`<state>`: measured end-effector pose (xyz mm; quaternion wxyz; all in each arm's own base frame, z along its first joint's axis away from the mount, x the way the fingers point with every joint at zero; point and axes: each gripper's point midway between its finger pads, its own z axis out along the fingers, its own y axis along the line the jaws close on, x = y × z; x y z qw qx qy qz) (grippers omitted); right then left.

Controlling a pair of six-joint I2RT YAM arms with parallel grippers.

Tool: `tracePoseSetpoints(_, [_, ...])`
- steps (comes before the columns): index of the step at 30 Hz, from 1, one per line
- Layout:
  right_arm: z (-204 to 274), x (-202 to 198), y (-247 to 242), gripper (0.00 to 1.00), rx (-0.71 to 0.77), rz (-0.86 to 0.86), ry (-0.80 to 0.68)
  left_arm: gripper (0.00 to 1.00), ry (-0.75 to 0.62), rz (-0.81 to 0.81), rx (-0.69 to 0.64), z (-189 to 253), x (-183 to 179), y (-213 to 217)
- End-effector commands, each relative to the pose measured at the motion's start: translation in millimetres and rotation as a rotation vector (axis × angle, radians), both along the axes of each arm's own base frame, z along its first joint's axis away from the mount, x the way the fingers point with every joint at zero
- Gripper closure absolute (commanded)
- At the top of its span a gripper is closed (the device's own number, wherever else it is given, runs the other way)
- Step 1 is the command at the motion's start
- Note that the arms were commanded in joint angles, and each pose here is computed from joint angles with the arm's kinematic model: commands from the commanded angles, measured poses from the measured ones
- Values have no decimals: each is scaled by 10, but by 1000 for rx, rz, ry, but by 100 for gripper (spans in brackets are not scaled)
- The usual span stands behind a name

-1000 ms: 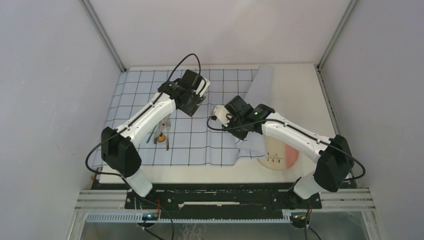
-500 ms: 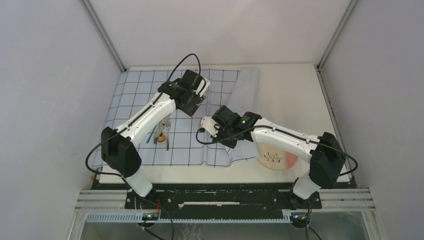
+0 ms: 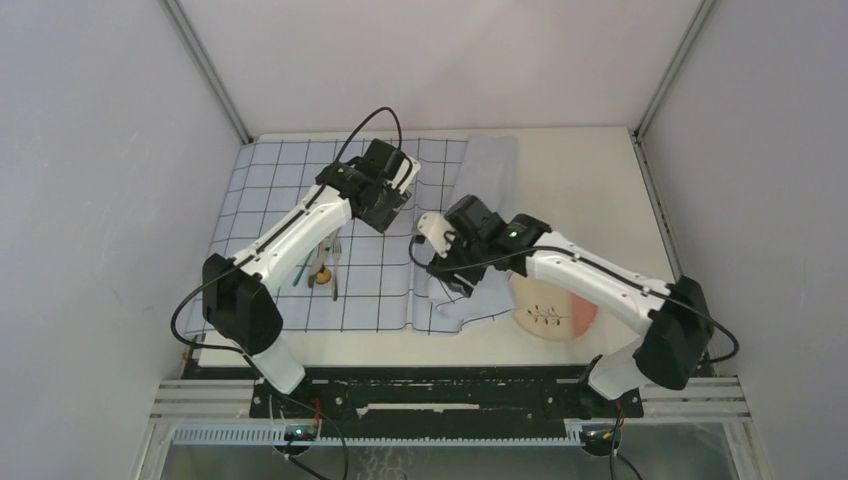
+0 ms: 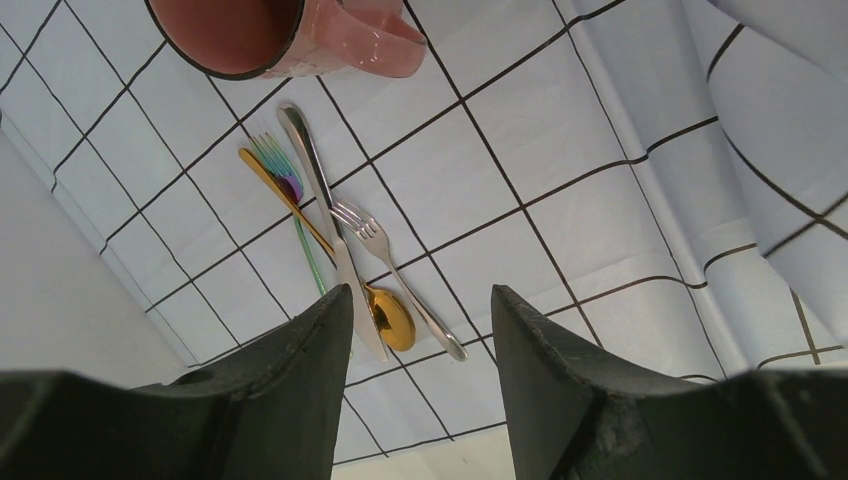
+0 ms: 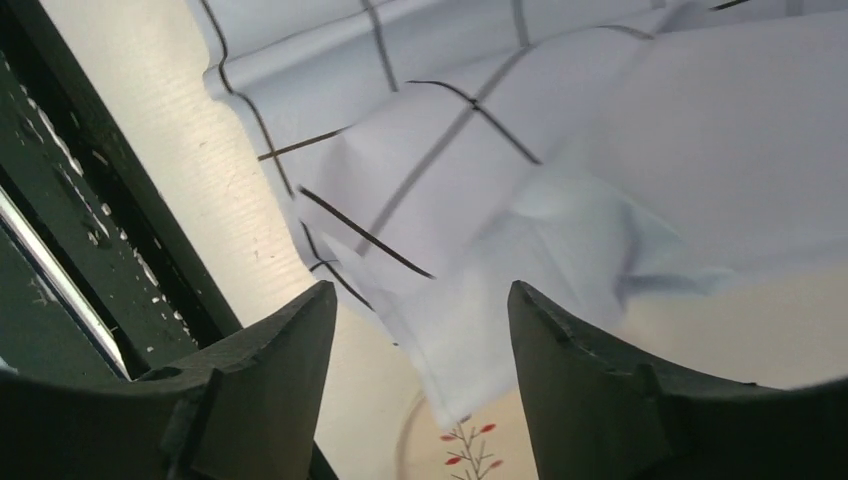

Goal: Set the dinner table for one person
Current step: Fold the napkin at the center of the board.

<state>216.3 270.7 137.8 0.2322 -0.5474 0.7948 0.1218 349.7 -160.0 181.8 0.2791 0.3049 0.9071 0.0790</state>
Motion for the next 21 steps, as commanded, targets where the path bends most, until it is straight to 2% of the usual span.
tracePoseSetpoints(1, [818, 331, -25, 27, 217, -95, -152, 42, -53, -33, -44, 195, 15, -67])
tracePoseSetpoints(4, [1146, 574, -292, 25, 271, -208, -202, 42, -52, -32, -40, 189, 18, -61])
tracePoseSetpoints(7, [1168, 766, -742, 25, 261, -346, -209, 42, -52, -35, -46, 203, 12, -69])
tracePoseSetpoints(11, [834, 834, -1380, 25, 197, -508, -184, 42, -47, -71, -104, 300, -1, -198])
tracePoseSetpoints(14, [531, 759, -1766, 25, 154, -597, -158, 42, 5, -123, -166, 287, -52, -400])
tracePoseSetpoints(21, [47, 506, -2471, 26, 149, -786, 13, 42, 138, -264, -290, 418, -220, -1049])
